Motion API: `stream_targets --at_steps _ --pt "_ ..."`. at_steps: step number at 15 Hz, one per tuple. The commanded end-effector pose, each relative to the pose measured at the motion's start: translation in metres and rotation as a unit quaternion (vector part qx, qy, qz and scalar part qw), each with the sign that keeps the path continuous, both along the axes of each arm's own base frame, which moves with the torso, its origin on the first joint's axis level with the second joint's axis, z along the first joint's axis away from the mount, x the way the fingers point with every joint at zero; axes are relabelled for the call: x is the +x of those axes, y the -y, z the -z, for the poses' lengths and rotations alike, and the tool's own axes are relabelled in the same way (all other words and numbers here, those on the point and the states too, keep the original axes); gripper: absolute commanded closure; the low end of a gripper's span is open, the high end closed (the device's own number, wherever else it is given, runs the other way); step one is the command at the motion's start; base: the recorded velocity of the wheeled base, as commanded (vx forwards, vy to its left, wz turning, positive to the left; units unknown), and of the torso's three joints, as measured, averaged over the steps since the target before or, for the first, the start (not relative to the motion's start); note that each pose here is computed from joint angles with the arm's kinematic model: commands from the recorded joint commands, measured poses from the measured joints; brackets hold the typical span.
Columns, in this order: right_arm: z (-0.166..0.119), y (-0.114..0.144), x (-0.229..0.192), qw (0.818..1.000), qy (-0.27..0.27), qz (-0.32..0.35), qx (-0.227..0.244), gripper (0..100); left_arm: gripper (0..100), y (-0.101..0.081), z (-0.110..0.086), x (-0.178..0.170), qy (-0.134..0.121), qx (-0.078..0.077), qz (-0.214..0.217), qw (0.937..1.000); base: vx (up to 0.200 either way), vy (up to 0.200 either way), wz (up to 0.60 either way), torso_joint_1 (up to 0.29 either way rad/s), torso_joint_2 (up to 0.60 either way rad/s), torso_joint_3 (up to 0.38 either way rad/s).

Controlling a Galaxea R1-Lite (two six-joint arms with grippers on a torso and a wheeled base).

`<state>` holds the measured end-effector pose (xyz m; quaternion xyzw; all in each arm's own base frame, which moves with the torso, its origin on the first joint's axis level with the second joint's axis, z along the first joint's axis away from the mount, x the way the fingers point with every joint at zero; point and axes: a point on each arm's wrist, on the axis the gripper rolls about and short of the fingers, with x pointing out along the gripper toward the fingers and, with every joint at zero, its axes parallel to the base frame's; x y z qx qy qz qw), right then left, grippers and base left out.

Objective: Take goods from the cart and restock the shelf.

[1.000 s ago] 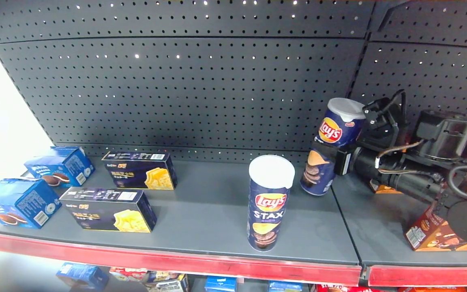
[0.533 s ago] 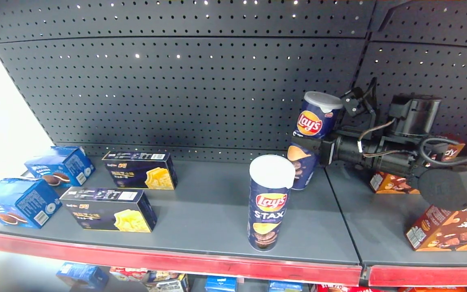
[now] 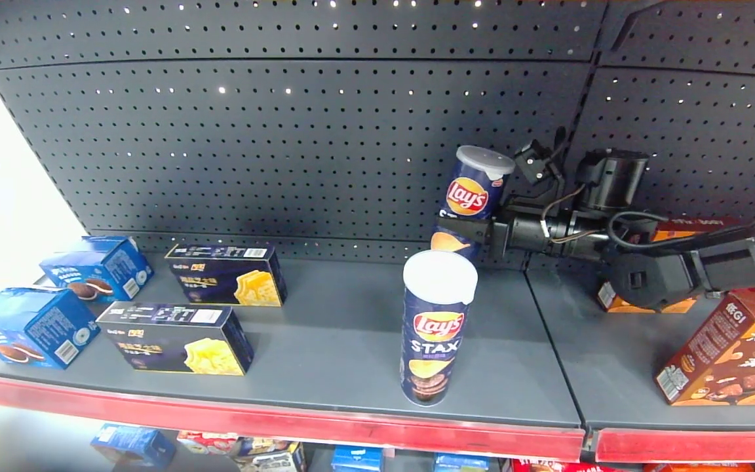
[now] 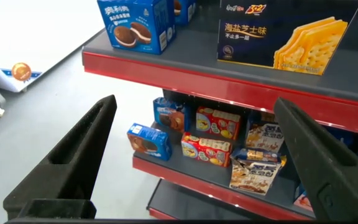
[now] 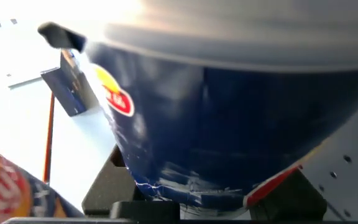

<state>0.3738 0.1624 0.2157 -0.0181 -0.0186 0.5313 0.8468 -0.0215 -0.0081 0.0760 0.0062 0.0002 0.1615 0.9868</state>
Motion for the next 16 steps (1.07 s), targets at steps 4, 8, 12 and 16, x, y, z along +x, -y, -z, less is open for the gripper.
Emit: stream_targets --at_steps 4,8,12,16 --pt "0.022 -0.008 0.027 1.0 -0.002 -0.015 -0.008 100 0 0.0 0.0 0.0 0.0 0.0 0.0 1.0 0.0 0.0 0.0 0.0 0.0 0.0" --pt "0.026 -0.008 0.028 1.0 0.001 -0.009 -0.014 100 0 0.0 0.0 0.0 0.0 0.0 0.0 1.0 0.0 0.0 0.0 0.0 0.0 0.0" --pt "0.03 -0.002 0.032 1.0 0.004 -0.001 -0.018 100 0 0.0 0.0 0.0 0.0 0.0 0.0 1.0 0.0 0.0 0.0 0.0 0.0 0.0" --pt "0.033 0.007 0.04 1.0 0.01 0.012 -0.024 100 0 0.0 0.0 0.0 0.0 0.0 0.0 1.0 0.0 0.0 0.0 0.0 0.0 0.0"
